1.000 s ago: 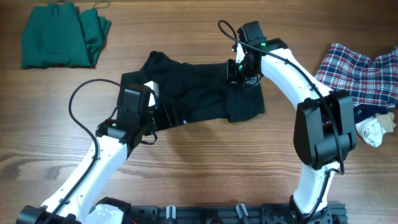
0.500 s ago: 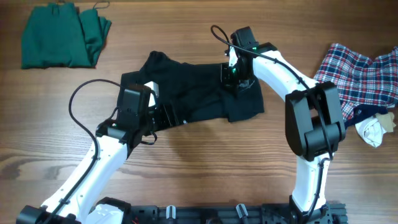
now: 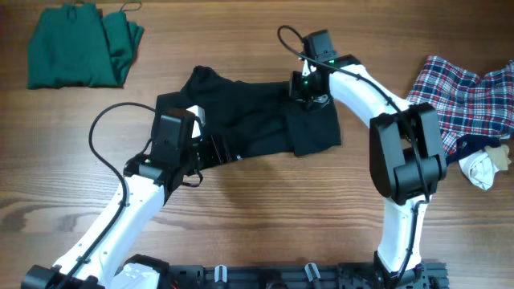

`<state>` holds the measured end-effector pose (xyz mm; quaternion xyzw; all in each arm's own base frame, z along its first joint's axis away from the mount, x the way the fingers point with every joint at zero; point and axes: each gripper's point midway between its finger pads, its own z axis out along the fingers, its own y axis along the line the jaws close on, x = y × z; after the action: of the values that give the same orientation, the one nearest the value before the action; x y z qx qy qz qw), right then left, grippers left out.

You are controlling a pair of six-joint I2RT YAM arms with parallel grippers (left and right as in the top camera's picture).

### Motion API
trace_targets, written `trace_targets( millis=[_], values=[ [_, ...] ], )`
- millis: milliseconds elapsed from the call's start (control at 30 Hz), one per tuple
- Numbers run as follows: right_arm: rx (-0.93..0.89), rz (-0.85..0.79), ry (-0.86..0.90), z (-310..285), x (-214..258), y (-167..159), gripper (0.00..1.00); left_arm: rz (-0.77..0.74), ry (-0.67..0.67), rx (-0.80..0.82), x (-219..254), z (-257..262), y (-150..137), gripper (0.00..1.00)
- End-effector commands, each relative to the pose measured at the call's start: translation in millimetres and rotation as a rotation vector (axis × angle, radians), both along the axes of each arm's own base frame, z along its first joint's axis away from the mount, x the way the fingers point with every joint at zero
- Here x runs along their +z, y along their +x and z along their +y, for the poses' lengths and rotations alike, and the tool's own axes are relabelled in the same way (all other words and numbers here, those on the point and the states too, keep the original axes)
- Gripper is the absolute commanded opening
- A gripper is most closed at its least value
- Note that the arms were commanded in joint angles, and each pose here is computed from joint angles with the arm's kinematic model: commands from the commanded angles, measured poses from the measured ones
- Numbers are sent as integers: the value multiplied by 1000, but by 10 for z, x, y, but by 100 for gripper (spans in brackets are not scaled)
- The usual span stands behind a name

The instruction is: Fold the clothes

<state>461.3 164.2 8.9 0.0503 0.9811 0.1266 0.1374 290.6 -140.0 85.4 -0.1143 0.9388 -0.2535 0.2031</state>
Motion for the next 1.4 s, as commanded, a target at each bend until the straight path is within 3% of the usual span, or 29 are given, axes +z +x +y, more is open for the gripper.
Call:
trace_targets(
  millis=[0,67,133,167,200,267,367,567,800,1067,1367],
  values=[
    [-51,-84,-19,-153,337,289,16,-25,3,5,71,19,58,75],
    [-39,-142,2,-144,619,397,29,-24,3,5,71,19,57,78],
    [-10,-223,34,-136,1006,507,73,-24,3,5,70,19,56,80],
    [-16,-260,40,-179,1232,543,87,-24,3,5,70,19,56,82],
    [-25,-278,43,-227,1387,550,94,-24,3,5,71,19,57,86],
    [-52,-291,43,-382,1644,486,100,-28,18,16,63,49,70,88],
    [-117,-224,19,-765,1736,277,100,-56,133,121,19,345,182,88],
    [-56,-36,-67,-1114,1386,-142,100,-116,135,381,130,1213,494,80],
    [-51,-34,-77,-1142,1365,-147,100,-179,78,313,93,1429,689,83],
    [-37,-17,-83,-1145,1349,-193,100,-96,-1,224,-408,1260,796,98],
    [-29,-4,-85,-1144,1337,-226,100,-101,199,294,-548,1625,827,96]
  ],
)
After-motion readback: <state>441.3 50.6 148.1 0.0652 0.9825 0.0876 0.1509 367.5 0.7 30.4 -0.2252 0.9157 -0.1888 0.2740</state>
